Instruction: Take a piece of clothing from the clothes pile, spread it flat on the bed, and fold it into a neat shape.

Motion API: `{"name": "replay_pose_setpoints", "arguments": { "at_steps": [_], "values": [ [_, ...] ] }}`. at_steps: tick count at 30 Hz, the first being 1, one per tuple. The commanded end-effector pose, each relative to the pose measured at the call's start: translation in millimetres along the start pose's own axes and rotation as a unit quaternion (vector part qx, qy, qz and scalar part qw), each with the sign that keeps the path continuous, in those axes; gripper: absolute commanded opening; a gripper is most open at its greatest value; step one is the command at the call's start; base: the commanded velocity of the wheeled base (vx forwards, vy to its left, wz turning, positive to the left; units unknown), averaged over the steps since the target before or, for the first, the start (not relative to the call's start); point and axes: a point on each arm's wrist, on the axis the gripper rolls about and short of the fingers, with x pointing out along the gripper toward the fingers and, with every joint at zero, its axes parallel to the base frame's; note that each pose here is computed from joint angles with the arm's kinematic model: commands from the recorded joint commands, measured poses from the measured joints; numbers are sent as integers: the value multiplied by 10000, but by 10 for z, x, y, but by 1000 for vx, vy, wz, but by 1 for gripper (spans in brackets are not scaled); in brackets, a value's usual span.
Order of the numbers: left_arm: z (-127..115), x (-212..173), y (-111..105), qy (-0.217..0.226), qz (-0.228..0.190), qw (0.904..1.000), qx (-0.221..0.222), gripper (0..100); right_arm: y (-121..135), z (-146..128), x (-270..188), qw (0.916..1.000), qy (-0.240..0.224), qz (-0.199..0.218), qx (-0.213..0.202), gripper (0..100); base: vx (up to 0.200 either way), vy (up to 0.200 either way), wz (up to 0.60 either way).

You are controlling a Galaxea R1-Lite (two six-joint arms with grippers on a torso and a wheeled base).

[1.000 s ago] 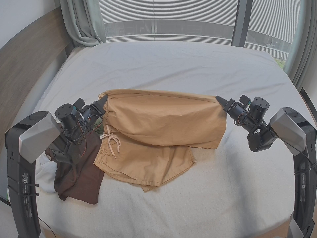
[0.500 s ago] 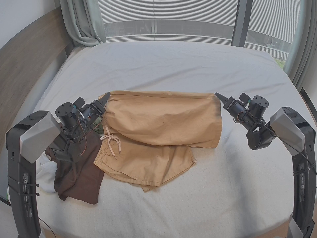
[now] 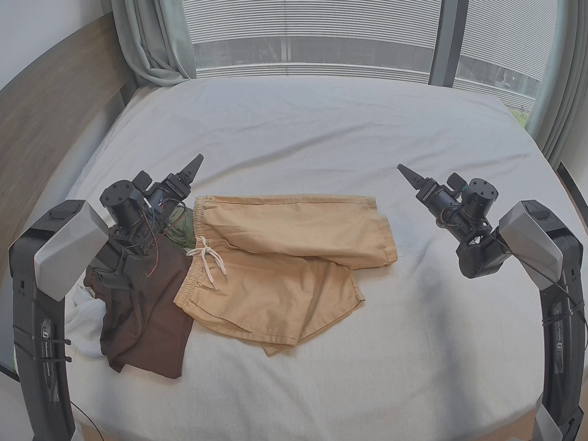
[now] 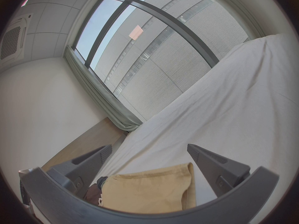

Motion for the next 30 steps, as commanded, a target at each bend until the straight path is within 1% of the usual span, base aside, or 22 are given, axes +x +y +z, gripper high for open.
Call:
{"name": "replay_pose_setpoints", "arguments": {
  "at_steps": [1,4,7,9,10,12,15,16,17,18,23,26,30],
  "values": [
    [22,-130,-90,129,77,9999,-49,100,265,5,-233,9998,203,-31,52,100,0,0,0],
    [54,-315,-196,353,117,9993,-70,100,463,-81,-417,9990,443,-31,68,100,0,0,0],
    [106,-529,-291,586,-3,9983,-72,100,636,-166,-611,9979,653,-7,12,100,0,0,0],
    [130,-569,-308,605,-39,9981,-54,100,667,-185,-644,9975,711,-12,10,100,0,0,0],
    [172,-707,-350,735,-118,9972,21,100,758,-239,-775,9958,915,-55,-40,100,0,0,0],
    [172,-799,-374,853,-149,9962,70,100,804,-286,-861,9942,1069,-94,-86,100,0,0,0],
    [114,-1091,-434,1309,-186,9910,191,100,898,-398,-1015,9903,1367,-114,-205,100,0,0,0],
    [114,-1091,-434,1309,-186,9910,191,100,898,-398,-1015,9903,1367,-114,-205,100,0,0,0],
    [88,-1154,-435,1437,-201,9891,261,100,910,-438,-1041,9892,1448,-122,-204,100,0,0,0],
    [88,-1160,-437,1447,-206,9889,273,100,914,-444,-1043,9890,1458,-120,-201,100,0,0,0],
    [56,-1255,-379,1585,-112,9851,663,100,903,-536,-1055,9864,1623,-157,-189,100,0,0,0],
    [50,-1287,-351,1637,-90,9831,820,100,860,-598,-1077,9846,1725,-222,-191,100,0,0,0],
    [45,-1297,-317,1655,-37,9827,832,100,781,-703,-1090,9818,1865,-305,-218,100,0,0,0]
  ]
}}
